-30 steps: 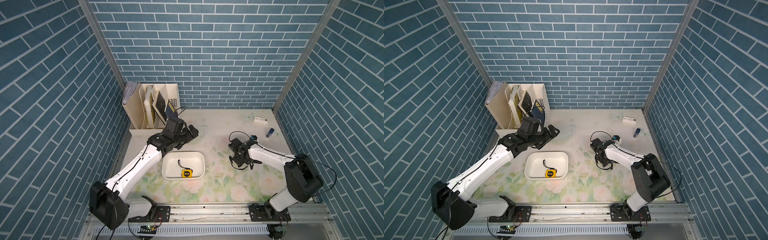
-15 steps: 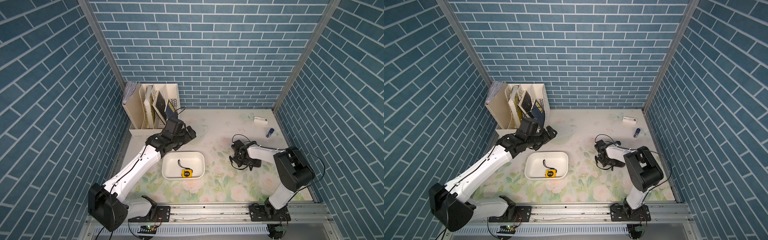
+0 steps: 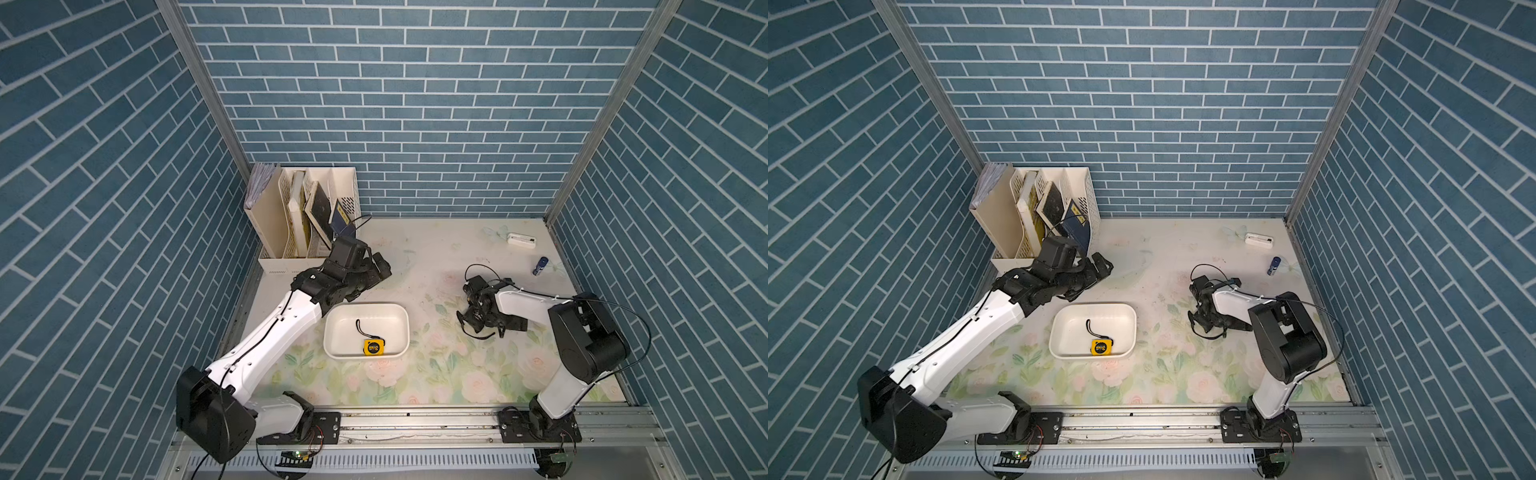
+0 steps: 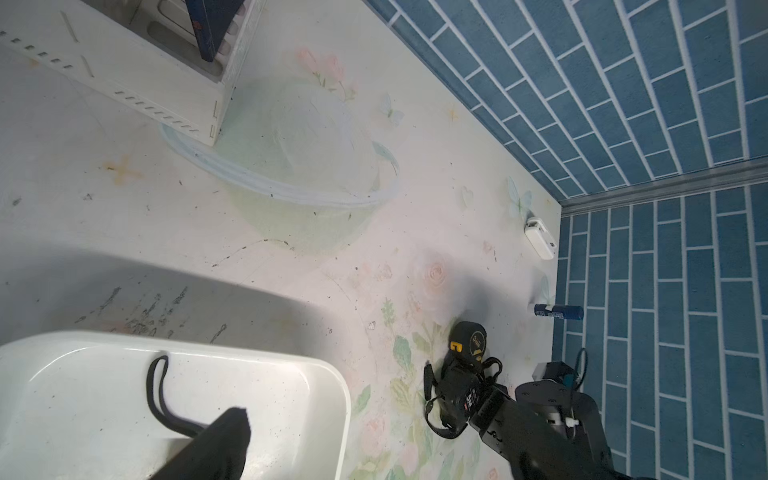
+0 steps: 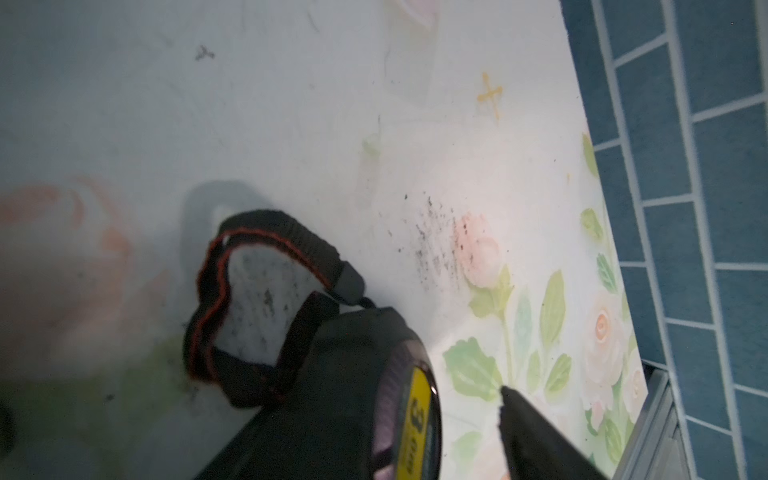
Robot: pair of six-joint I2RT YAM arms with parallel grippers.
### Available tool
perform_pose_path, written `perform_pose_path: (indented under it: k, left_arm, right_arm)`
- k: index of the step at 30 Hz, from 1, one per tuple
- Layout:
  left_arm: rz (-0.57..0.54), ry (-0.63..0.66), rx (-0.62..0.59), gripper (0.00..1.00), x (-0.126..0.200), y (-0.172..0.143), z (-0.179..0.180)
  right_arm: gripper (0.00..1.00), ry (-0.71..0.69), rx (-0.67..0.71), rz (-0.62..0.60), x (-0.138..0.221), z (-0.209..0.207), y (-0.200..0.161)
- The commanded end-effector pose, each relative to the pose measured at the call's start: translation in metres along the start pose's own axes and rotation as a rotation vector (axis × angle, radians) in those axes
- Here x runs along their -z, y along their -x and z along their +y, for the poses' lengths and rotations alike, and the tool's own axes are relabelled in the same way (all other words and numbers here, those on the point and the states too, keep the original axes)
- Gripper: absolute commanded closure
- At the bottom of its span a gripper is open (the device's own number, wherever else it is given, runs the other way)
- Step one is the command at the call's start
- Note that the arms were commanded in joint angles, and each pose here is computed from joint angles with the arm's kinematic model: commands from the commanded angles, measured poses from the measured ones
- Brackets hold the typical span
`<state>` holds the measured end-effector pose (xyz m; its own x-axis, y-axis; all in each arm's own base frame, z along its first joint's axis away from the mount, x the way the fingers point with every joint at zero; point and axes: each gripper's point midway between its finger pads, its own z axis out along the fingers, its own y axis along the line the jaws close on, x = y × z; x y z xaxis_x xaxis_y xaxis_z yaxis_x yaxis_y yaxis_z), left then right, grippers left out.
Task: Take the tape measure out of the storage box
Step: Place the tape measure at the center of the board.
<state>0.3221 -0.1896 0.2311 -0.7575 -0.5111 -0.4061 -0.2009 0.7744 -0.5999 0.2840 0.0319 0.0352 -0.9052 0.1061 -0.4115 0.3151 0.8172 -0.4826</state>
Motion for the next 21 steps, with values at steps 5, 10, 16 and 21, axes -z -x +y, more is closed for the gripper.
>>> perform_pose_path:
  k: [5,10,16,21]
  left_arm:
    - [-0.022,0.02,-0.021,0.0,0.008,0.006,0.002]
    - [-0.022,0.018,-0.022,0.0,0.009,0.006,0.002]
    - [-0.022,0.015,-0.025,0.0,0.009,0.007,0.0]
    - [-0.002,0.091,-0.071,0.0,0.008,0.001,0.018]
  right_arm:
    - [0.11,0.082,-0.041,-0.005,0.013,0.006,0.005]
    - [0.11,0.123,-0.083,-0.043,0.031,-0.003,0.017]
    - [0.11,0.171,-0.132,-0.087,0.053,-0.011,0.032]
    - [0.11,0.29,-0.178,-0.154,0.079,-0.007,0.05]
